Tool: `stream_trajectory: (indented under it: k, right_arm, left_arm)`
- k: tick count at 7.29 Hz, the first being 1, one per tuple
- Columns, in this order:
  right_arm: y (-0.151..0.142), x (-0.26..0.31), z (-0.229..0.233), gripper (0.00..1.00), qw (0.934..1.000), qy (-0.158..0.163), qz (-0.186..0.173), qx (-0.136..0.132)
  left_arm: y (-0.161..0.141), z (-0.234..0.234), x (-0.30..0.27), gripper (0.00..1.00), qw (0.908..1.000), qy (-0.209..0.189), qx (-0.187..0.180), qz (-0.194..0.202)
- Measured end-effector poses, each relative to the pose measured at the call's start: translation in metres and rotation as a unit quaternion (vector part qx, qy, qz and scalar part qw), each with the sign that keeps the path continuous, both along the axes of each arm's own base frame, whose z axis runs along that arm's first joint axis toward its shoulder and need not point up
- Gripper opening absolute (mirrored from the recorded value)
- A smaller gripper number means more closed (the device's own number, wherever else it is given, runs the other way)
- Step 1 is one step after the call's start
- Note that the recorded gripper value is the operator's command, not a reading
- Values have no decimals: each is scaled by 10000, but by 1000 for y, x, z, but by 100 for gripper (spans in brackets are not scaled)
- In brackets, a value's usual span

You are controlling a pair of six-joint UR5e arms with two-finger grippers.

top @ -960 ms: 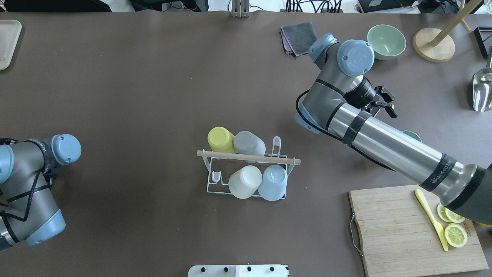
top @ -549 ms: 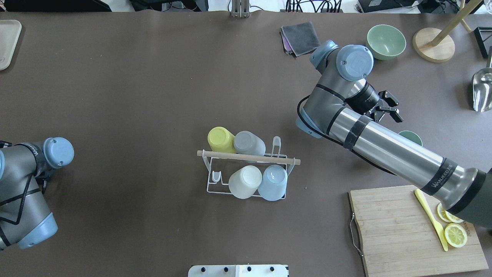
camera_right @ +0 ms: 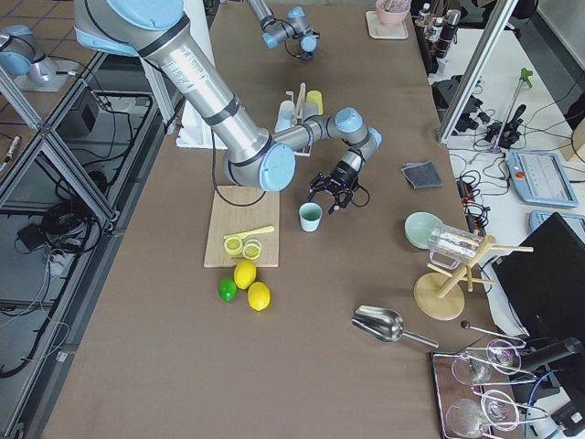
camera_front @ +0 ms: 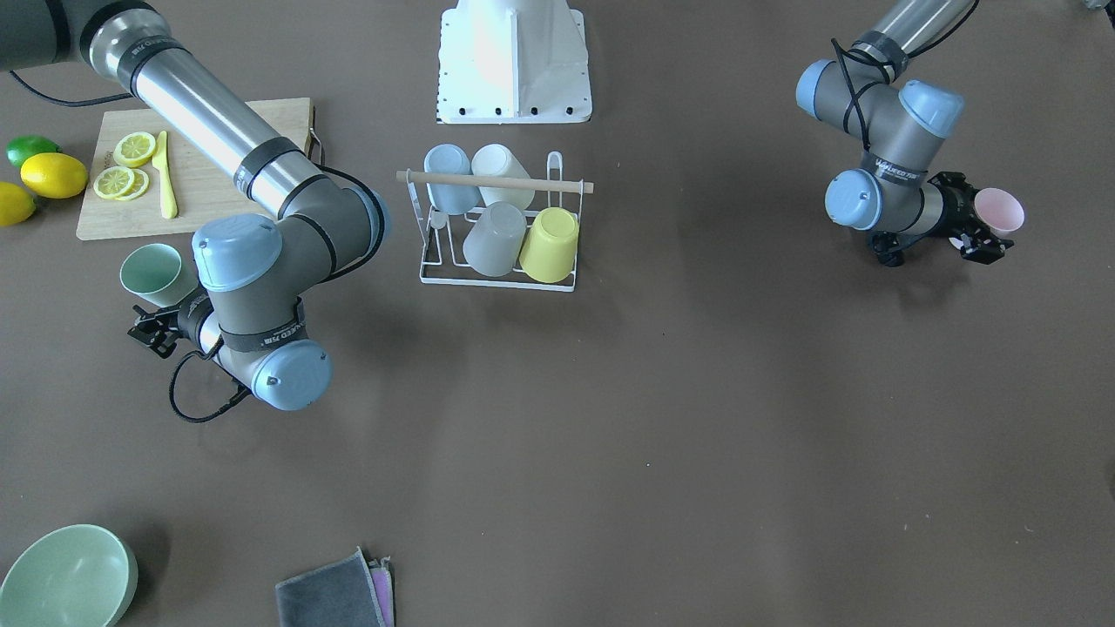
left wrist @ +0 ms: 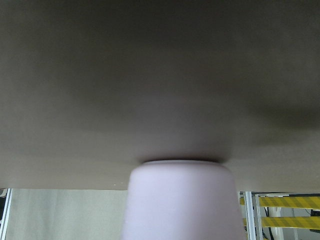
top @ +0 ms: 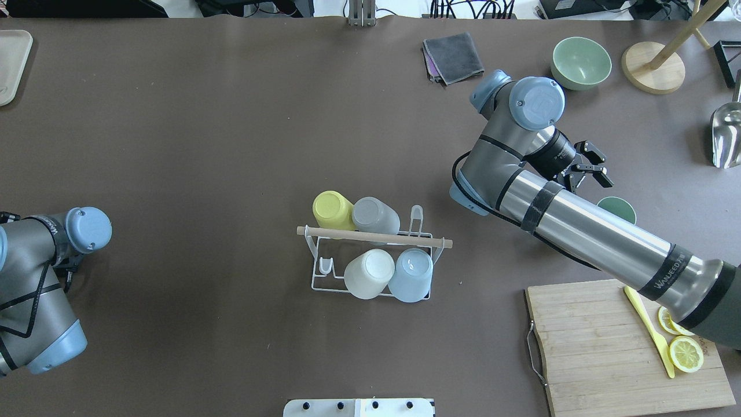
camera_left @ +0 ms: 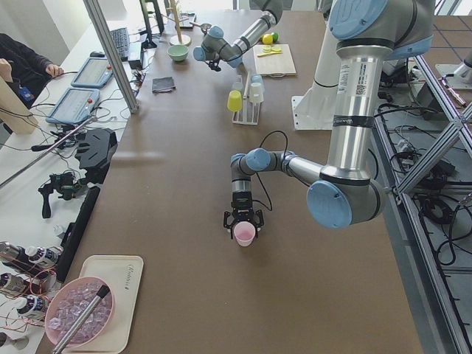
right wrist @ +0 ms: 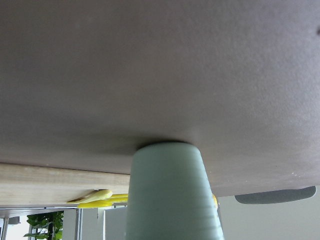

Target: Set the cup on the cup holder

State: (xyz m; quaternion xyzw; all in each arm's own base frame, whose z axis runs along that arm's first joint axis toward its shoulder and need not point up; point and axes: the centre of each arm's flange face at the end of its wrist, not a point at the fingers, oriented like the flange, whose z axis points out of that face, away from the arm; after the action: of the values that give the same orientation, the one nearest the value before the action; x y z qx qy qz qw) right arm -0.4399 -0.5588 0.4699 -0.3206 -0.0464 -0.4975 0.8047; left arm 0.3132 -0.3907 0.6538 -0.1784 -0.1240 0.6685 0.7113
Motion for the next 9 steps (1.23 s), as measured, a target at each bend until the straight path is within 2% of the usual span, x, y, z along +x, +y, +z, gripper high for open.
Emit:
stream_trajectory:
  k: [9]
  right_arm:
    - [28,0,31,99,9997,123,-188,-19]
  left_arm:
    - [7,15,-15,98,9999,127,88,-39]
